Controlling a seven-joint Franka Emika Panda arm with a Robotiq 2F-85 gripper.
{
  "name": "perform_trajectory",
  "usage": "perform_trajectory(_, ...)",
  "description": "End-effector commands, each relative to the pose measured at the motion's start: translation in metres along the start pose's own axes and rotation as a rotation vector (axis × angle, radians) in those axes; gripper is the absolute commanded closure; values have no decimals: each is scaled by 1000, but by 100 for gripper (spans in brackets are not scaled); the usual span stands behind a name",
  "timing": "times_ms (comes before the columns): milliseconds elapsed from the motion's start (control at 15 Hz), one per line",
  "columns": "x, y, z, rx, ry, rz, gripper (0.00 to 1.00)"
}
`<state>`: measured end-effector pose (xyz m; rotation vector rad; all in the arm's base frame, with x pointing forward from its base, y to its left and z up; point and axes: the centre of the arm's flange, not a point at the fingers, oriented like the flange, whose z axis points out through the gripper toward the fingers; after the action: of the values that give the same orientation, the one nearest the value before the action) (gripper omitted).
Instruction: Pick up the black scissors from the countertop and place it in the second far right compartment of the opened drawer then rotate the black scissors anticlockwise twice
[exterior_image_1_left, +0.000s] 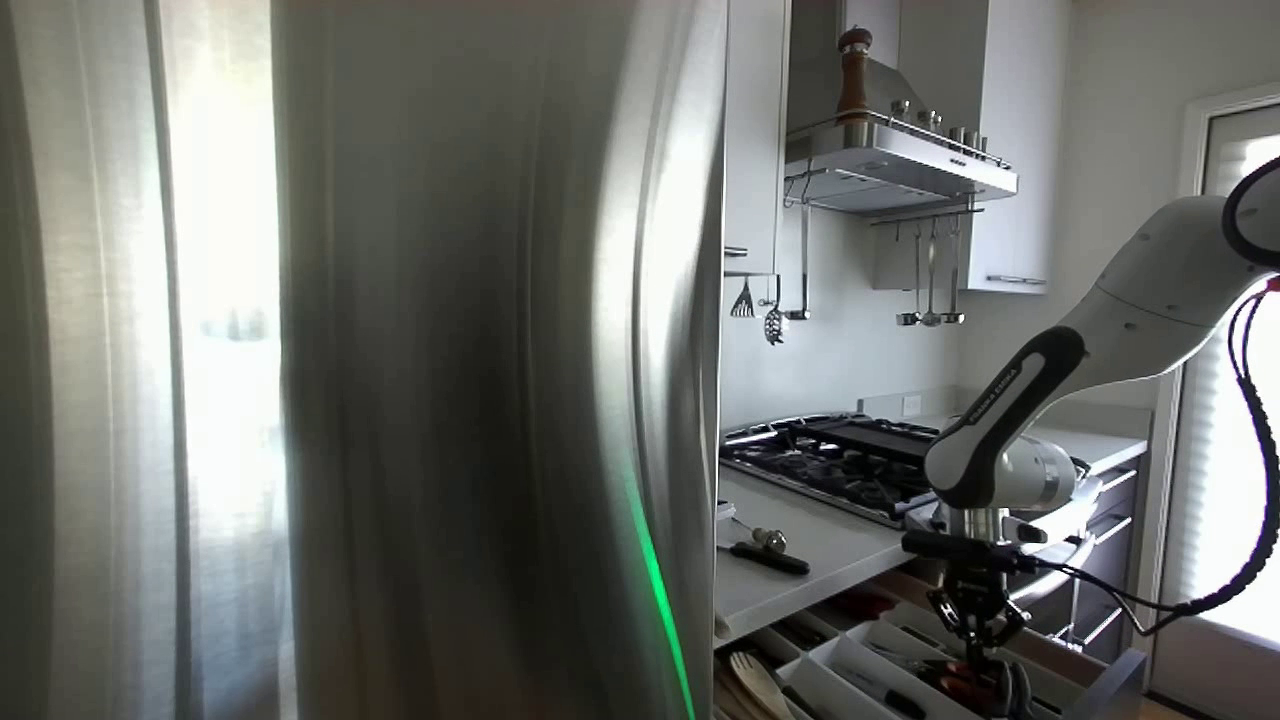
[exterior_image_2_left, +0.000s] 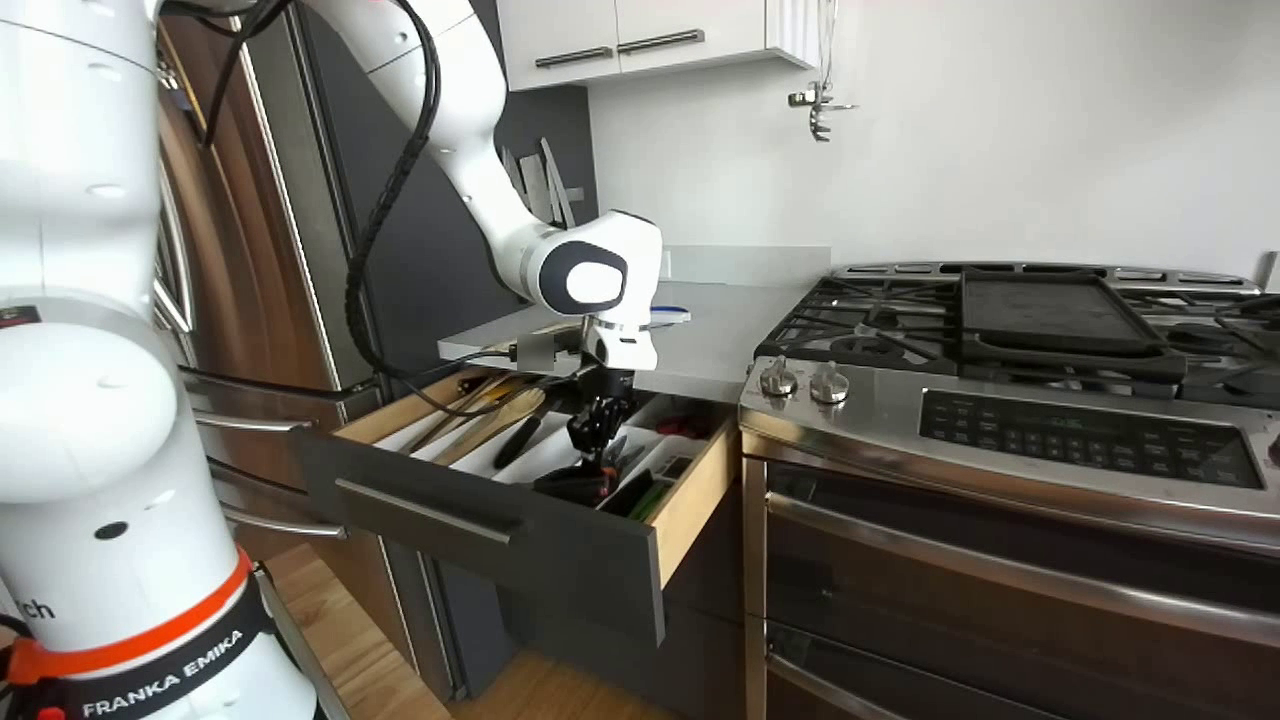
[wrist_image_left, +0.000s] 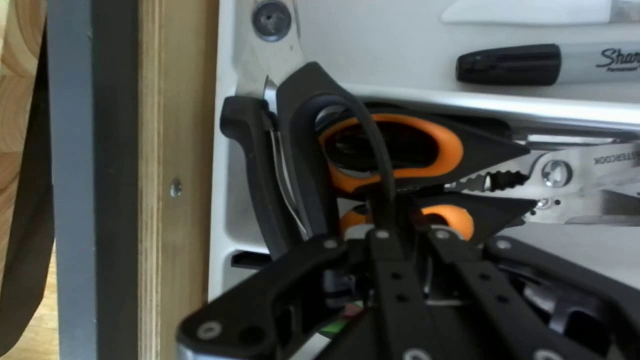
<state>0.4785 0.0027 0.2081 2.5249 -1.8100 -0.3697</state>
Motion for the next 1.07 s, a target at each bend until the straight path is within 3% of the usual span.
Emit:
perform_trajectory(0, -8, 2, -12, -8, -27, -48, 98)
perform_trajectory(267, -15, -17, -60, 13, -91, -115, 98)
perform_trajectory(400, -13, -33, -79, -20, -133, -142, 98)
perform_trajectory(800, -1, -72, -103, -242, -258, -258, 98)
perform_trajectory(1000, 1, -87, -96, -362, -295, -301, 98)
